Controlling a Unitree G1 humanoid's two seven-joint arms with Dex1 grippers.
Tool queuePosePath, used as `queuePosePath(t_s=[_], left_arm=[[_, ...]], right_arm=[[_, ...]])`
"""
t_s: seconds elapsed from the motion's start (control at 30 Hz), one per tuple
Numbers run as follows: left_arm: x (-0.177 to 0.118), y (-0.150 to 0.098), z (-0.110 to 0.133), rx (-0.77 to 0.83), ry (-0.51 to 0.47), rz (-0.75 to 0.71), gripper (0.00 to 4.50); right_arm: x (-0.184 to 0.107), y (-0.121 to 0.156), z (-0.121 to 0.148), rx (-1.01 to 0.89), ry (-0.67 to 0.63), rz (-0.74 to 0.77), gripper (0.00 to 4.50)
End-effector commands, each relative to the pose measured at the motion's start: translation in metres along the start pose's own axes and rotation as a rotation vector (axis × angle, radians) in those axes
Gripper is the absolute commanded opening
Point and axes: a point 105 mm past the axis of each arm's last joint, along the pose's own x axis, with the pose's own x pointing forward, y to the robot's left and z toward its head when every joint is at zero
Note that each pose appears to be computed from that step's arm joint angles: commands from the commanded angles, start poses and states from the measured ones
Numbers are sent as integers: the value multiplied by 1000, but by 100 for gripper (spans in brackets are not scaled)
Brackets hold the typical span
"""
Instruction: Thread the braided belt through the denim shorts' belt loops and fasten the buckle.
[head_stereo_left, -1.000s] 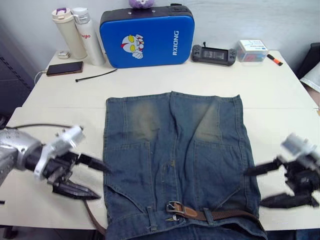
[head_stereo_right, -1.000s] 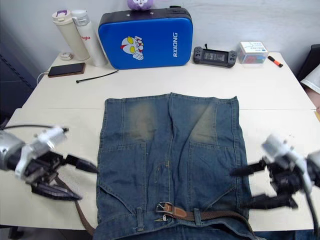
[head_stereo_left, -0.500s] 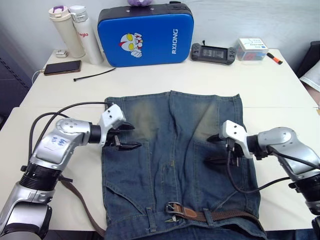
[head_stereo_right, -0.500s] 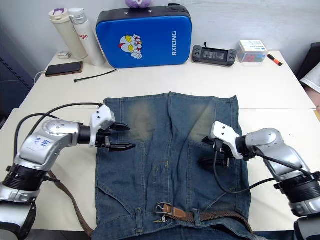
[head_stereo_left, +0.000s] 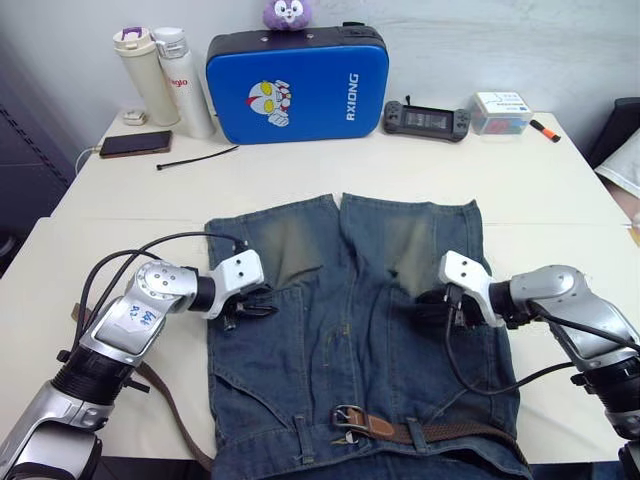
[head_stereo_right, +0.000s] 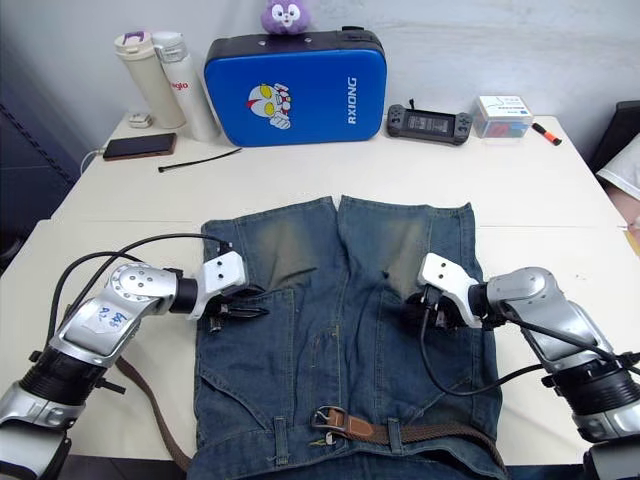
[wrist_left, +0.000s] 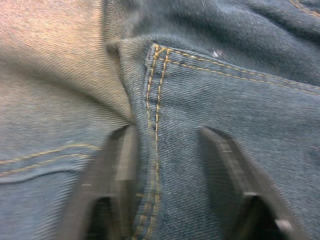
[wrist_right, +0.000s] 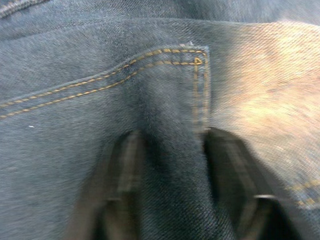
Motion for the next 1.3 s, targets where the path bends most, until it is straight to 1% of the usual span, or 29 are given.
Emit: queuePosePath(t_s=[0.03, 0.07, 0.17, 0.23, 0.3, 0.33, 0.4, 0.5, 0.57, 0.63, 0.7, 0.77, 0.87, 1.0, 1.07, 1.13, 1.23, 1.3], left_arm=[[3, -7, -14, -63, 41, -41, 36], [2, -6, -11, -60, 30, -40, 8], [-3, -3, -3, -57, -12, -38, 8], [-16, 2, 12, -59, -73, -28, 8], [-28, 8, 25, -53, -122, -9, 8], [-40, 20, 35, -66, -171, 32, 8], [-62, 42, 48, -65, -225, 117, 8], [-74, 63, 60, -38, -252, 186, 8], [-73, 76, 65, -16, -249, 220, 8], [-70, 87, 67, -6, -257, 247, 8], [-67, 100, 63, -9, -257, 278, 8], [-62, 114, 55, 18, -206, 323, 8], [-57, 137, 47, 43, -163, 412, 8], [-54, 154, 47, 51, -159, 491, 8], [-53, 158, 48, 56, -157, 515, 8], [-51, 161, 48, 58, -154, 525, 8], [-43, 161, 44, 67, -128, 523, 8], [-39, 161, 42, 66, -121, 532, 8]], right_arm=[[7, 13, -12, 97, 20, 64, 12], [6, 14, -7, 87, 2, 66, 0], [1, 16, 9, 45, -59, 85, 0], [-12, 20, 31, -33, -136, 110, 0], [-23, 19, 44, -98, -170, 100, 0], [-31, 12, 54, -136, -181, 59, 0], [-44, -1, 74, -185, -216, -14, 0], [-50, -21, 97, -254, -228, -98, 0], [-47, -37, 111, -267, -240, -154, 0], [-42, -49, 118, -290, -242, -192, 0], [-37, -64, 122, -305, -217, -245, 0], [-30, -80, 134, -284, -240, -291, 0], [-16, -96, 138, -277, -228, -324, 0], [-5, -112, 129, -288, -184, -371, 0], [-5, -119, 125, -291, -170, -407, 0], [-5, -125, 125, -272, -183, -427, 0], [-5, -135, 124, -291, -166, -484, 0], [-5, -140, 125, -283, -181, -513, 0]])
